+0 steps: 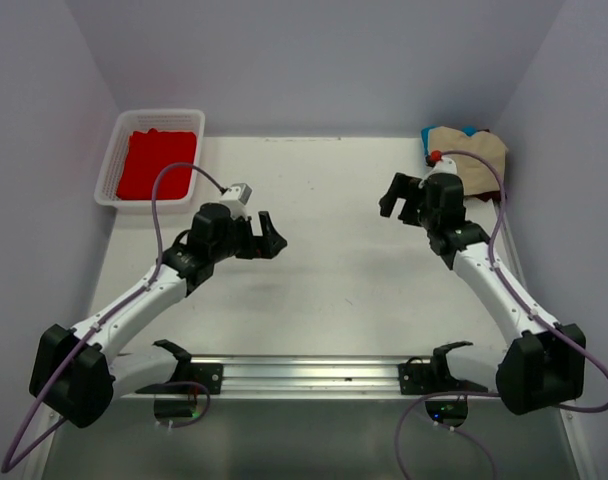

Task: Fold and stack the t-shirts
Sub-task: Put the neatly folded tshirt into the corner of the board with the right arm

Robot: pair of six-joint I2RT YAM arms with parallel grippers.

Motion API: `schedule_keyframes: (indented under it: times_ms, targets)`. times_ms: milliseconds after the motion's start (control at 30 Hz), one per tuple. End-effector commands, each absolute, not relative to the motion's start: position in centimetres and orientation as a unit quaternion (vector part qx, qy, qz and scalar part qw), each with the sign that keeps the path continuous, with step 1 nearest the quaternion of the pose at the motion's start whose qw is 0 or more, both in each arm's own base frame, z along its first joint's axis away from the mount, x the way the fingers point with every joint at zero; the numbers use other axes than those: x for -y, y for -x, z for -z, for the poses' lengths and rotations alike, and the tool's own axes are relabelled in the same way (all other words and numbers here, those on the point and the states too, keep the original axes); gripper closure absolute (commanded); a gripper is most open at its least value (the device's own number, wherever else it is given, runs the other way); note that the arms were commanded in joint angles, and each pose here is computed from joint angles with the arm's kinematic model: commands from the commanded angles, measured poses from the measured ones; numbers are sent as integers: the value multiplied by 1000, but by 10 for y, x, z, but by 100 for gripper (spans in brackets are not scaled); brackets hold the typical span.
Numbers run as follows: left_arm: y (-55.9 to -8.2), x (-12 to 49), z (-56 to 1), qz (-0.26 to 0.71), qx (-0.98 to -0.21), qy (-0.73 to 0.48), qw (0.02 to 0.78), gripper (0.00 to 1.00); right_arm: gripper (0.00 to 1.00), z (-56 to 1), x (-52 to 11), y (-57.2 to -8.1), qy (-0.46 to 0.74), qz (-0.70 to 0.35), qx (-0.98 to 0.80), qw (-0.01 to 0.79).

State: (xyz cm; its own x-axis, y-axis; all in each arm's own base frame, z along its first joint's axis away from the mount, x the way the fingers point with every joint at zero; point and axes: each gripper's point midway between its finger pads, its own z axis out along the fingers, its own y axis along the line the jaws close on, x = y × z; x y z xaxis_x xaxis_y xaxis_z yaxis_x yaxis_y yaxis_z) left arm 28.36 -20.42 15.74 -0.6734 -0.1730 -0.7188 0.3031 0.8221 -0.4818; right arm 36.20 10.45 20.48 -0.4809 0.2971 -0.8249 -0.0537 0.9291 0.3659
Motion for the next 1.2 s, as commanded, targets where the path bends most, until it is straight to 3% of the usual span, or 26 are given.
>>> schedule_keyframes:
  times_ms: [0,67,100,133,267,300,333,400,433,500,600,900,1033,1167]
  targets:
    - [-298,205,-177,295,-852,-38,431,0,1,-192,-53,-374,-113,-21,-865,488]
    - [-296,206,-173,296,-855,-38,424,0,4,-203,-41,-390,-145,5,-858,492]
    - [-295,206,-172,297,-856,-38,421,0,24,-206,-35,-403,-154,-3,-852,500]
    - [-294,206,-172,298,-856,-39,421,0,99,-200,-34,-417,-171,-11,-853,492]
    - [-291,203,-170,292,-858,-43,420,0,100,-186,5,-465,-274,-10,-840,469]
    - [-290,202,-172,291,-857,-46,423,0,100,-179,20,-469,-290,19,-845,449]
    - [-290,200,-172,287,-857,-44,425,0,100,-210,26,-491,-293,30,-831,472]
    - [-288,198,-170,285,-858,-43,425,0,100,-174,45,-506,-303,100,-849,421]
    - [-287,197,-170,285,-858,-43,425,0,100,-196,52,-527,-311,106,-835,442]
    - [-285,196,-166,284,-860,-42,421,0,100,-163,67,-542,-324,137,-843,408]
    - [-281,193,-160,280,-865,-42,415,0,100,-174,91,-575,-353,148,-818,430]
    - [-272,188,-150,275,-872,-38,403,0,100,-122,170,-580,-414,251,-777,403]
    - [-273,193,-145,282,-875,-39,391,0,100,-47,173,-588,-402,192,-833,329]
    - [-275,200,-144,294,-877,-39,378,0,100,-11,167,-585,-397,117,-864,286]
